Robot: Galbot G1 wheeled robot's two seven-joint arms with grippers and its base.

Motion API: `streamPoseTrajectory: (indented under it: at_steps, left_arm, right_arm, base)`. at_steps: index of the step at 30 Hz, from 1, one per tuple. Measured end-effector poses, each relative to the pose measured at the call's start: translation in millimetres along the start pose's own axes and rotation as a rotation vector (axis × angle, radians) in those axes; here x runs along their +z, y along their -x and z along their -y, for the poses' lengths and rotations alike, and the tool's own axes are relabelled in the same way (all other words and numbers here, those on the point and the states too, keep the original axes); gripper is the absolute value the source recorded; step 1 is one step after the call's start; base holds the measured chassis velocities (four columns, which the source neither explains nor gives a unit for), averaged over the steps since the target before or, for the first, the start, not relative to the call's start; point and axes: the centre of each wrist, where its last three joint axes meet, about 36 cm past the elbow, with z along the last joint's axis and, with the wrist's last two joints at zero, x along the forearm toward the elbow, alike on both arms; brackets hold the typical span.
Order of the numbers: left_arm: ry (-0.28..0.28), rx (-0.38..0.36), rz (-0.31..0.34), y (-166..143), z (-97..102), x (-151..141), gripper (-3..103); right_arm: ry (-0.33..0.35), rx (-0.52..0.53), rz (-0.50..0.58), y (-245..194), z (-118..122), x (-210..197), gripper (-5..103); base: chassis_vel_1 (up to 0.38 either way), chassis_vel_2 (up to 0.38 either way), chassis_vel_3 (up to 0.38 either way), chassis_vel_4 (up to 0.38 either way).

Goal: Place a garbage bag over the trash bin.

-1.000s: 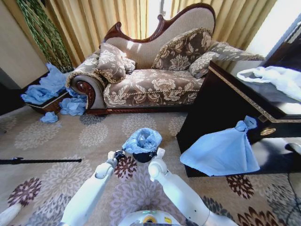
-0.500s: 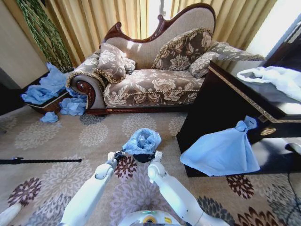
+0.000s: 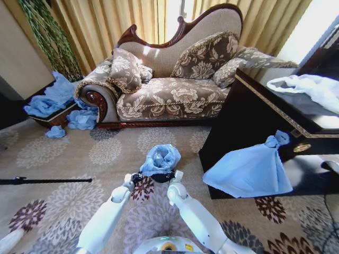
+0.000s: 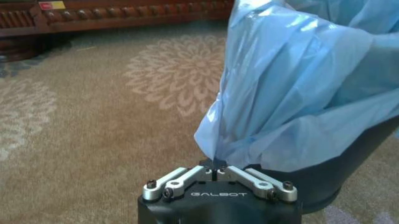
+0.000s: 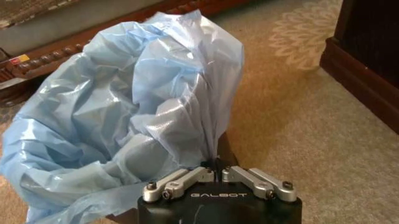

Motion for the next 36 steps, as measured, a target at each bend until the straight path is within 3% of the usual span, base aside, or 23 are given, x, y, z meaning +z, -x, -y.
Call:
streamPoseTrajectory:
  at_steps: [16, 18, 20, 22, 26, 28, 32, 36]
  left_arm:
    - [0.019, -0.018, 0.002, -1.8, 0.2, 4.8, 0]
    - [0.022, -0.028, 0.015, -4.5, 0.0, 3.0, 0]
    - [0.022, -0.031, 0.020, -5.8, -0.4, 2.2, 0]
    - [0.026, -0.036, 0.044, -12.2, -3.7, -1.6, 10]
    - [0.025, -0.036, 0.058, -17.9, -6.5, -5.0, 15]
    - [0.021, -0.036, 0.077, -27.0, -11.0, -10.1, 26]
    - [0.012, -0.038, 0.087, -34.8, -15.3, -12.8, 36]
    - [0.012, -0.049, 0.090, -50.1, -26.3, -10.7, 58]
  right_arm:
    - [-0.068, -0.006, 0.013, 0.3, 9.0, 15.0, -3]
    - [-0.097, 0.009, 0.025, -7.5, 10.9, 15.7, 8]
    - [-0.105, 0.018, 0.029, -11.5, 11.6, 16.1, 8]
    - [-0.121, 0.042, 0.042, -30.1, 16.8, 16.2, 24]
    - [-0.143, 0.047, 0.056, -41.9, 24.8, 18.0, 30]
    - [-0.184, 0.044, 0.089, -58.5, 36.9, 19.7, 41]
    - [-0.202, 0.035, 0.119, -72.1, 40.6, 17.5, 51]
    - [-0.241, 0.009, 0.190, -95.9, 50.1, 7.4, 73]
  base:
    - [0.000, 0.000, 0.000, 0.000]
    - [0.000, 0.000, 0.000, 0.000]
    - [0.000, 0.000, 0.000, 0.000]
    - [0.000, 0.000, 0.000, 0.000]
    - [0.000, 0.000, 0.000, 0.000]
    - [0.000, 0.000, 0.000, 0.000]
    - [0.000, 0.000, 0.000, 0.000]
    - [0.000, 0.000, 0.000, 0.000]
